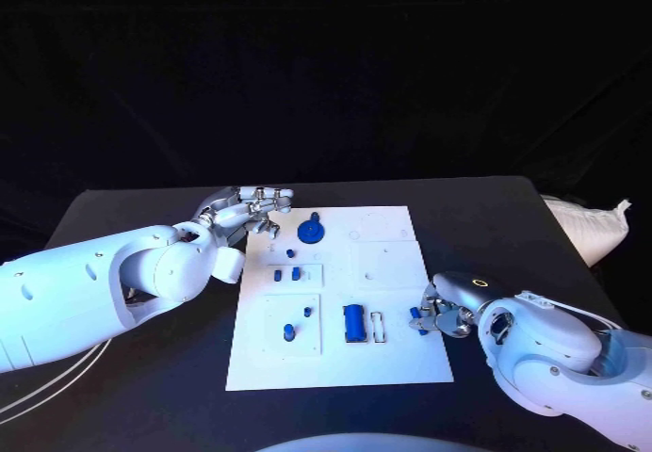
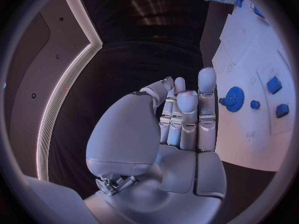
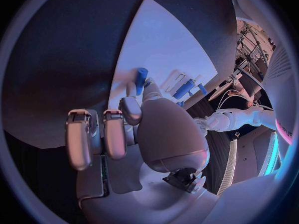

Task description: Assemble the parts on the task board

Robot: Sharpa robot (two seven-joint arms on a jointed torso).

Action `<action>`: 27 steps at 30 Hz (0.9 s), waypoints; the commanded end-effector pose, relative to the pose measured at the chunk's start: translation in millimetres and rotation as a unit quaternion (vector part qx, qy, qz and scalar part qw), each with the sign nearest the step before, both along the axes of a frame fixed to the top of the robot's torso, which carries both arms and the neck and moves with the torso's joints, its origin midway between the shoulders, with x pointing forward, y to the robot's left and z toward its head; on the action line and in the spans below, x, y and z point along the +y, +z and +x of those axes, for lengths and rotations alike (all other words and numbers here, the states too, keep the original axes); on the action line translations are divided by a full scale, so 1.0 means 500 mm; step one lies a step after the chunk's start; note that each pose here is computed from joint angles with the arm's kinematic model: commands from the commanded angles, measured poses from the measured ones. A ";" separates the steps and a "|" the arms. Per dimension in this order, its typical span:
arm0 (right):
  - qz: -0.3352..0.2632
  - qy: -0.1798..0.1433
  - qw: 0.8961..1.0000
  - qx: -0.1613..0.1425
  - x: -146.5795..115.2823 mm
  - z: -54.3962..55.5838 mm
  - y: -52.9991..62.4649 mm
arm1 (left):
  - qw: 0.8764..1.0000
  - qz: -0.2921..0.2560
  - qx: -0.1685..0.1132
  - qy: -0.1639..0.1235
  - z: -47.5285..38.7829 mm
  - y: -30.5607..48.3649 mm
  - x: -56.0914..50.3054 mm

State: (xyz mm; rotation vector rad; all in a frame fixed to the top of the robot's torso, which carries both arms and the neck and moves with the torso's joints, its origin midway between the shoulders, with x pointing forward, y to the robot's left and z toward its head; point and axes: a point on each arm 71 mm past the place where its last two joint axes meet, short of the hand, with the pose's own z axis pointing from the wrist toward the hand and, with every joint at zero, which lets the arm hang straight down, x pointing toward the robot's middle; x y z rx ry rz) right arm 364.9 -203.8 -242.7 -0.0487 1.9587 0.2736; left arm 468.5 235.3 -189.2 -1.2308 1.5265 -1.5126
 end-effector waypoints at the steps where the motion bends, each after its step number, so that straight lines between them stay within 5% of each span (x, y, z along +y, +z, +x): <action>1: -0.078 0.007 0.997 0.021 -0.005 -0.007 -0.031 | 1.000 -0.004 -0.003 -0.009 -0.001 0.002 -0.003; 13: -0.093 0.017 0.995 0.020 0.013 -0.015 -0.043 | 1.000 -0.004 -0.002 -0.008 -0.002 0.002 -0.002; 27: 0.060 -0.038 0.997 0.024 0.016 -0.028 -0.017 | 1.000 -0.004 -0.001 -0.008 -0.002 0.001 -0.002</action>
